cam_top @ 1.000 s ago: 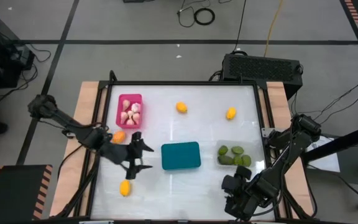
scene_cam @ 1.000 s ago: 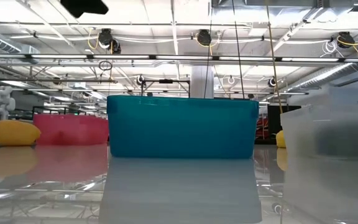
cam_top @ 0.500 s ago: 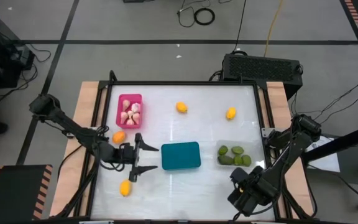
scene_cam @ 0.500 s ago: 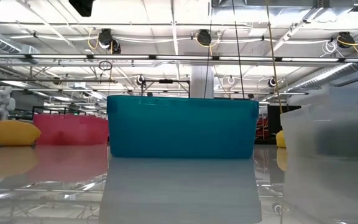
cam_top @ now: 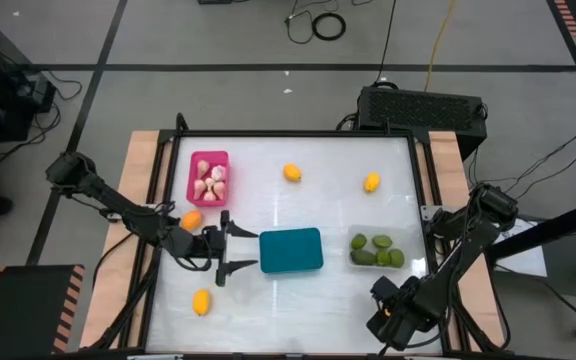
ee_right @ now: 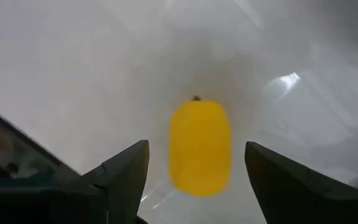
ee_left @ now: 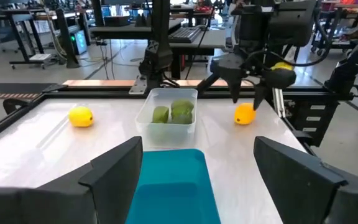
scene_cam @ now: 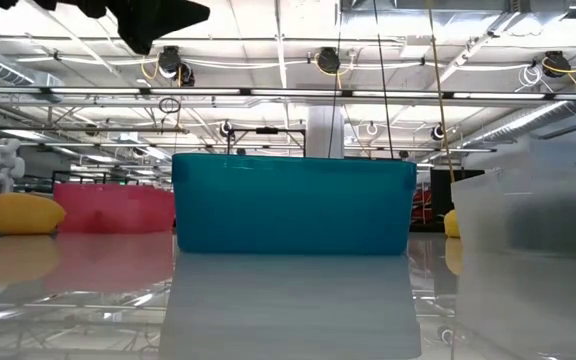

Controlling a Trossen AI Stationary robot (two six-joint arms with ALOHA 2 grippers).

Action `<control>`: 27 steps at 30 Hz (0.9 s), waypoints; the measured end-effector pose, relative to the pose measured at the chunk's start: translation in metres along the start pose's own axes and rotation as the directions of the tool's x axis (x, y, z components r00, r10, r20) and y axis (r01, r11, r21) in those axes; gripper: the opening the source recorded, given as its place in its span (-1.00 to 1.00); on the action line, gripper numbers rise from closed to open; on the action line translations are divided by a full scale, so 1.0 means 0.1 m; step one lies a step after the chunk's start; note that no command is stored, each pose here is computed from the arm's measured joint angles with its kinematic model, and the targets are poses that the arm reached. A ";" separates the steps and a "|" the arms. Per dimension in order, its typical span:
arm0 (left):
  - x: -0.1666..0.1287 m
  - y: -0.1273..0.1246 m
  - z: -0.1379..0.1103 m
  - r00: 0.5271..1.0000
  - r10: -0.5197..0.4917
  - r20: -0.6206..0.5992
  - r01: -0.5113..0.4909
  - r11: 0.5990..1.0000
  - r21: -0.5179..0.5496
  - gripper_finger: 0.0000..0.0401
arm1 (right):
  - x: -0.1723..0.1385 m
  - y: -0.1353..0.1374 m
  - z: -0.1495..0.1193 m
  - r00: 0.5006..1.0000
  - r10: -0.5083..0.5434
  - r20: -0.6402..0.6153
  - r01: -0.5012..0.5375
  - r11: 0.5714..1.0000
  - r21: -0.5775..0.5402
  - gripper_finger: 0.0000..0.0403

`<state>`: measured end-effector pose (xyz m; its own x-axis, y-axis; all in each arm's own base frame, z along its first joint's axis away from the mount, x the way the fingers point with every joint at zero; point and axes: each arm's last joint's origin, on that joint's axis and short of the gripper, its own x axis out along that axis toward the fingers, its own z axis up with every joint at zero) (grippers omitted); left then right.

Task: Sort produce into baskets
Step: Put the yellow lemon into the blue bin

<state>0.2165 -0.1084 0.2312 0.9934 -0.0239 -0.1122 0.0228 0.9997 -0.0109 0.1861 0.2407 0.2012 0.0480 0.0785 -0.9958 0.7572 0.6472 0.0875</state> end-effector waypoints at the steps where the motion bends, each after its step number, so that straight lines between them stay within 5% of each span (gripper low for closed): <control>1: 0.00 0.00 0.00 1.000 0.000 -0.001 0.000 1.000 0.001 0.57 | 0.03 0.00 -0.01 1.000 0.012 -0.007 -0.012 1.000 -0.011 0.28; 16: 0.00 0.00 0.00 1.000 0.000 0.000 0.000 1.000 -0.002 0.57 | 0.35 -0.16 -0.08 0.999 0.013 -0.030 -0.013 1.000 0.009 0.25; 27: 0.00 0.00 0.00 1.000 0.000 0.000 0.000 1.000 -0.002 0.57 | 0.27 -0.02 -0.08 0.992 0.114 -0.049 -0.113 0.993 0.021 -0.23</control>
<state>0.2165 -0.1084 0.2313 0.9934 -0.0243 -0.1118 0.0231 0.9997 -0.0125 0.1804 0.2474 0.1741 0.1023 0.1886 -0.9767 0.7603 0.6184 0.1991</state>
